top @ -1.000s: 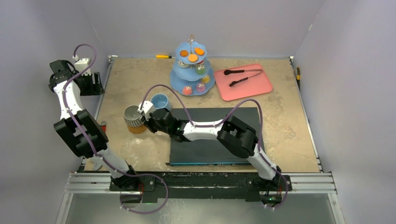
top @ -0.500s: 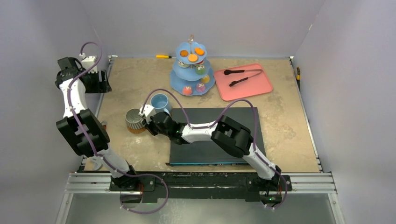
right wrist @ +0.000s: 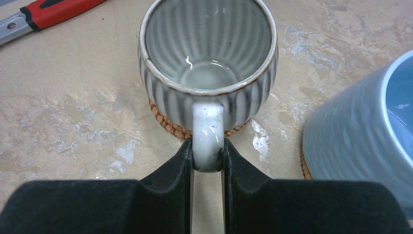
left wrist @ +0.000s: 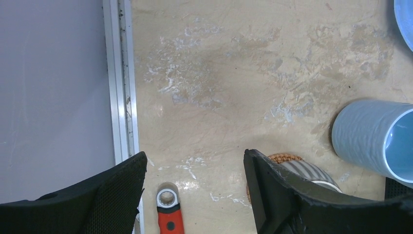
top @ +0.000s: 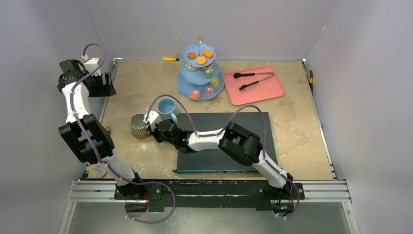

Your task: Serve the afternoon tea

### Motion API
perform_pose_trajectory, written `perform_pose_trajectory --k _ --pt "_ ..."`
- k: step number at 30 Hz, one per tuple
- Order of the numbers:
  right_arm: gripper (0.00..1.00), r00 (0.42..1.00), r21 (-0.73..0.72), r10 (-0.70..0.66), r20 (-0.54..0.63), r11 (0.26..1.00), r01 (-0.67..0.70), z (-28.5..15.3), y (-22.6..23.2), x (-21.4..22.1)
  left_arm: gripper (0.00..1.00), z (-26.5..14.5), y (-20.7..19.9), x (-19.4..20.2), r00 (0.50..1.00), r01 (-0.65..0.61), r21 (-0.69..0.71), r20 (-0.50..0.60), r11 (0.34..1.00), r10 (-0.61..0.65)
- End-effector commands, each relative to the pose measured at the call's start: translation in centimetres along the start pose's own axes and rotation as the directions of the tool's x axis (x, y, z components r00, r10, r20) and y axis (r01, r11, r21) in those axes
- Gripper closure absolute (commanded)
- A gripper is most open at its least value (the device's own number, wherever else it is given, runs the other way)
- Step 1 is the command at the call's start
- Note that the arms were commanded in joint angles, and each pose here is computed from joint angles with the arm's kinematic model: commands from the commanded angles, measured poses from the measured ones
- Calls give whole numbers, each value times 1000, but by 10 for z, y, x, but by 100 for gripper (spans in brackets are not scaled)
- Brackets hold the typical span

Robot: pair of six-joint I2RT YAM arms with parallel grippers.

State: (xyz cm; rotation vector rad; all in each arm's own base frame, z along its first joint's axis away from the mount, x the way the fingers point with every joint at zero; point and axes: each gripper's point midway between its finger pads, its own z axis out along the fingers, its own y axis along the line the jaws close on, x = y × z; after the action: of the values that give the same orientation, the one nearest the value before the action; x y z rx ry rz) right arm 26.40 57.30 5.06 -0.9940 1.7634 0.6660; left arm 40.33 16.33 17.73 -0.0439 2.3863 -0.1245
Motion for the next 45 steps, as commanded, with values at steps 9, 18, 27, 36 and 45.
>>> perform_pose_trajectory --k 9,18,27,36,45 --pt "100 973 62 -58 225 997 45 -21 10 -82 27 -17 -11 -17 997 -5 -3 72 1000 5" --pt "94 984 39 -22 174 999 16 -17 16 -60 24 -10 -24 -16 998 -6 9 64 1000 5" --pt "20 982 51 -4 190 999 -5 -36 10 -75 21 8 -48 -14 998 -17 28 57 999 15" --pt "2 958 118 47 282 989 -83 -103 -26 -135 14 34 -85 -21 996 -50 75 77 996 44" --pt "2 920 693 165 355 615 -377 -273 -265 -65 6 74 -104 -31 968 -48 70 248 996 29"
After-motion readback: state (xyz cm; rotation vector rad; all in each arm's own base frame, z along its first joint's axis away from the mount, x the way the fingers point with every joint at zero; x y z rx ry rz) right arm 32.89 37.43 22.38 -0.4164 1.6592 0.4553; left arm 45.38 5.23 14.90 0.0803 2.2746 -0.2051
